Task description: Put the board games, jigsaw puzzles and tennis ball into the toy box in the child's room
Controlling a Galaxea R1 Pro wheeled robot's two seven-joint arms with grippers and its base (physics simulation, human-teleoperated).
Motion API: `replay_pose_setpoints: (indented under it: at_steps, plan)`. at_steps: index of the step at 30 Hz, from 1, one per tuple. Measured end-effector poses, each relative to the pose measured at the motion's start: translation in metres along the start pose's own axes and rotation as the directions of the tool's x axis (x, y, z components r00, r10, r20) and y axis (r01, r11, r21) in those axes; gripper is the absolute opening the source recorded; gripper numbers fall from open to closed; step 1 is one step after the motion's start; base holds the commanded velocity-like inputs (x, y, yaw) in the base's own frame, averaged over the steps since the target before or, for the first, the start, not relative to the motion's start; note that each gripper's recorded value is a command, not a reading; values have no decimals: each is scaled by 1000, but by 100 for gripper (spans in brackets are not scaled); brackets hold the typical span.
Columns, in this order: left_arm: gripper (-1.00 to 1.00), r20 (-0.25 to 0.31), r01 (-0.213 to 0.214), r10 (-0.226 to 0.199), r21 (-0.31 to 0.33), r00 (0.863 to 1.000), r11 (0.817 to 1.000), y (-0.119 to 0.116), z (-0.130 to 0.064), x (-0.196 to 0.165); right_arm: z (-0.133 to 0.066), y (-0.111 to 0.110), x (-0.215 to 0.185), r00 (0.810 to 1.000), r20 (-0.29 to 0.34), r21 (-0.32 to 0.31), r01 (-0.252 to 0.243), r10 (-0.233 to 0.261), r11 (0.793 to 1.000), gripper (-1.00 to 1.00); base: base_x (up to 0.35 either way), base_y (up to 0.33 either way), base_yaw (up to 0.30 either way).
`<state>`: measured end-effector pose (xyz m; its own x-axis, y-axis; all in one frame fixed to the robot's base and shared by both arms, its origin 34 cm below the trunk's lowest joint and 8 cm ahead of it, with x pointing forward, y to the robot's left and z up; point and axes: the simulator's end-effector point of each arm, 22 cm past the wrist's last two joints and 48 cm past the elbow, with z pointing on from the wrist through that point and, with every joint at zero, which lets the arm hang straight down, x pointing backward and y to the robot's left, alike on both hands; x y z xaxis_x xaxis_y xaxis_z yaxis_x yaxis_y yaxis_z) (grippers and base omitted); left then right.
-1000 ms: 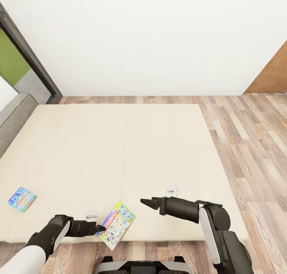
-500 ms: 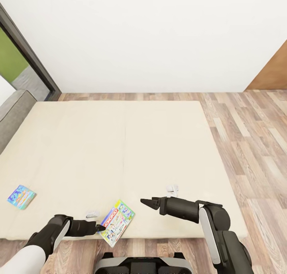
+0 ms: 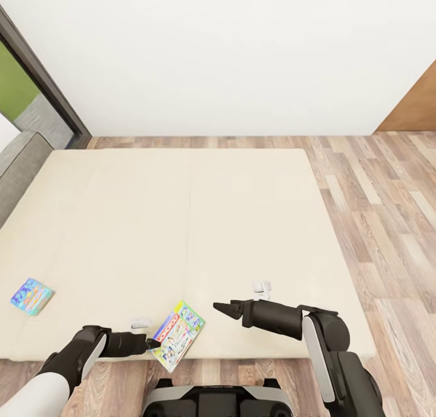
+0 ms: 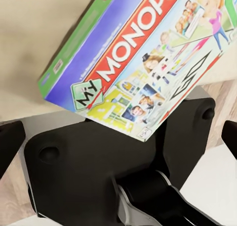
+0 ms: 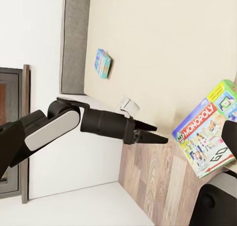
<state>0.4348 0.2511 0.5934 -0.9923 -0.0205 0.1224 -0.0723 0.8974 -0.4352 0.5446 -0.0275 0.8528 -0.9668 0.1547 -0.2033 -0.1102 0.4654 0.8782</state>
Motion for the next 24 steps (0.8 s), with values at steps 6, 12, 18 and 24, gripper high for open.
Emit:
replay_pose_setpoints:
  at_steps: [6, 12, 18, 24]
  plan:
    - [100, 44, -36, 36, -6, 998, 999, 3, 2, -8, 2, -2, 3, 1000, -6, 0, -4, 4, 1000, 100, 0, 0, 0]
    - [100, 46, -36, 37, -5, 998, 999, 4, 5, -8, 3, -5, 3, 1000, -6, 3, -11, 11, 1000, 100, 0, 0, 0]
    - [100, 44, -39, 39, 0, 998, 999, 0, 8, -7, 3, -8, 4, 1000, -8, 5, -14, 14, 1000, 100, 0, 0, 0]
    - [100, 42, -43, 43, -4, 998, 999, 1, 8, -6, 3, -8, 3, 1000, -7, 7, -14, 14, 1000, 100, 0, 0, 0]
